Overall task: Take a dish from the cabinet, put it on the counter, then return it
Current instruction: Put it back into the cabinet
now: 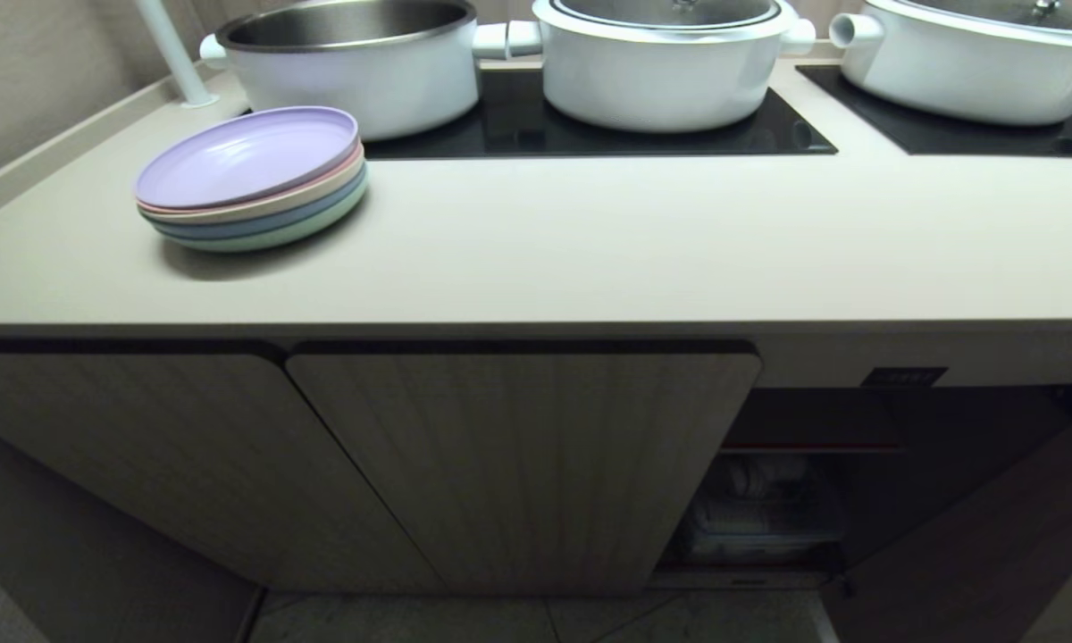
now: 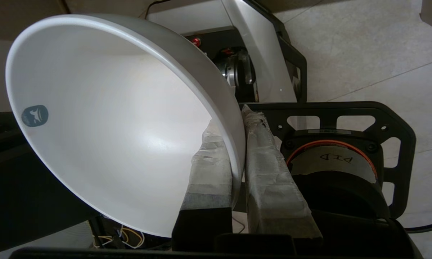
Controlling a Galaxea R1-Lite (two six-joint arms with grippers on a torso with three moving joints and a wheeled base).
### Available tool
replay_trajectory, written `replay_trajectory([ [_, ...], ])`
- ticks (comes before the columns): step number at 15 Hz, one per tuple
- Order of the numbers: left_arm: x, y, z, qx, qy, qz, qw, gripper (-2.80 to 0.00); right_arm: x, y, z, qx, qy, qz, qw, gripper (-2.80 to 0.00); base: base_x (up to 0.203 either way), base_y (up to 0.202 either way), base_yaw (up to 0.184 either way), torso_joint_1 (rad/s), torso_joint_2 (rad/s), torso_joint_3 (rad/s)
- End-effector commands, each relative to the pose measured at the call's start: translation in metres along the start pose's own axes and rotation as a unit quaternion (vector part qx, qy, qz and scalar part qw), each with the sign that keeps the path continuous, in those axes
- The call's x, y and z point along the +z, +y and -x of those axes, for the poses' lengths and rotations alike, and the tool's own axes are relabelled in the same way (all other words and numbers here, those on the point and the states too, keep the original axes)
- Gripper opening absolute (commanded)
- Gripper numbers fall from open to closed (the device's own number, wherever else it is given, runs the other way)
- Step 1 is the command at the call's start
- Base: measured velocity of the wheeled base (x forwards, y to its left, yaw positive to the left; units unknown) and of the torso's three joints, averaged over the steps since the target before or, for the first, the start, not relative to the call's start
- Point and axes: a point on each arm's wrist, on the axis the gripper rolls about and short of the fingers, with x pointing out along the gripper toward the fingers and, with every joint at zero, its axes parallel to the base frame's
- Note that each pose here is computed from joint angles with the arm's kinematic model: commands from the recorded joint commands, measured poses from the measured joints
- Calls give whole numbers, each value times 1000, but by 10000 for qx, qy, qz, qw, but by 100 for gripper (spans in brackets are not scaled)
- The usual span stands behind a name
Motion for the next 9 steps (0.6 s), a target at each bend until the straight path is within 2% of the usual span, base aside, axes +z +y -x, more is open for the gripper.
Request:
replay_trajectory([
  [1,0,0,0,0,-4,4,10000,-280,1,0,0,1,48,-16,10000,-280,0,0,0,-222,501,286],
  [9,0,0,0,0,-4,4,10000,-280,1,0,0,2,44,-3,10000,-280,0,0,0,-210,498,286],
])
